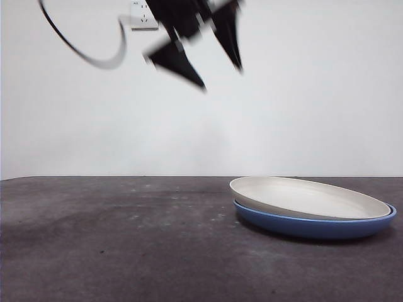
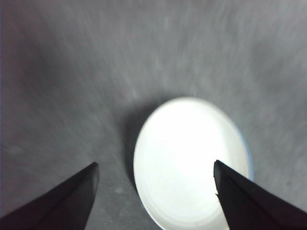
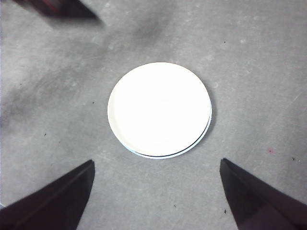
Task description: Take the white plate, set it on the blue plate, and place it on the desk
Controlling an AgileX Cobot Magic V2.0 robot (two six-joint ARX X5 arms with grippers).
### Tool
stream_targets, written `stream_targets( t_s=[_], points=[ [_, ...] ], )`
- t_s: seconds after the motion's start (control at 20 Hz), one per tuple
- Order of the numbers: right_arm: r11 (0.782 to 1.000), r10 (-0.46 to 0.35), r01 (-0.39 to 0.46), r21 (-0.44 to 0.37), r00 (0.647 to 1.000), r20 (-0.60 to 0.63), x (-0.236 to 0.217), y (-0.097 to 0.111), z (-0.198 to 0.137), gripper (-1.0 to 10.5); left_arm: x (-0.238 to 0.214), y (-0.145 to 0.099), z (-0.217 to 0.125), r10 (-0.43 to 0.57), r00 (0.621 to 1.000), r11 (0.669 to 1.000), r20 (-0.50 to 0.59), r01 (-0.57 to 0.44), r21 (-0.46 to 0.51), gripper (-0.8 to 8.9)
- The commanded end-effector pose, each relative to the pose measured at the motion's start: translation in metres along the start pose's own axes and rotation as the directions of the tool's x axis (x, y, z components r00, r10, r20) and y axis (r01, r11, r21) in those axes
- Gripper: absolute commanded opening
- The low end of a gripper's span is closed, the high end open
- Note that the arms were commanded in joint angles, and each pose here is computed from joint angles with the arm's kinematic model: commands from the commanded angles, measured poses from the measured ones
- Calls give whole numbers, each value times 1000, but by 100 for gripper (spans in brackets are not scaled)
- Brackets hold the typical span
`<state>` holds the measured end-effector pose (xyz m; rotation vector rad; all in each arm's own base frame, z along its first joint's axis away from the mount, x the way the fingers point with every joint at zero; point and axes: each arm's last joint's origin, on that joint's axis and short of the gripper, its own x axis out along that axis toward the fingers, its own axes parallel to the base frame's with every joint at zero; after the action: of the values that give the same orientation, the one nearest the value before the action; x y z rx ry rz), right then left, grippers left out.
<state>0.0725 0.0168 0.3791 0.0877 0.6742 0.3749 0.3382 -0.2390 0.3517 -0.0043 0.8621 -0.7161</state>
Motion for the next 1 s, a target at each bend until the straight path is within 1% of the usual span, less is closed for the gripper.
stream_targets(
  t_s=[0.05,0.25,0.45,0.55,0.7,0.85,0.95,1.0],
  points=[
    [1000,1,-1,-5,1000,16,-3,1,4,419,-41,1,8,13,998,999,63,-16,39,383],
    [1000,1,-1,-4,1000,16,-2,1,4,419,-92,13,-5,55,995,996,80,-60,62,382],
    [1000,1,-1,-3,1000,11,-1,1,5,419,-112,17,-45,9,997,998,79,-13,58,379],
    [1000,1,-1,-2,1000,6,0,0,5,419,-115,17,-70,-29,998,998,55,25,66,379],
    [1000,1,-1,3,1000,-11,4,-1,7,419,-117,16,-104,-126,992,989,23,124,82,374],
    [1000,7,-7,8,1000,-28,8,-2,9,419,-120,16,-133,-180,984,980,1,179,89,373],
    [1000,8,-7,13,999,-44,13,-3,8,419,-124,14,-149,-257,966,962,-15,258,91,373],
    [1000,8,-7,18,998,-56,16,-4,6,419,-127,12,-155,-311,950,945,-22,312,96,373]
  ],
)
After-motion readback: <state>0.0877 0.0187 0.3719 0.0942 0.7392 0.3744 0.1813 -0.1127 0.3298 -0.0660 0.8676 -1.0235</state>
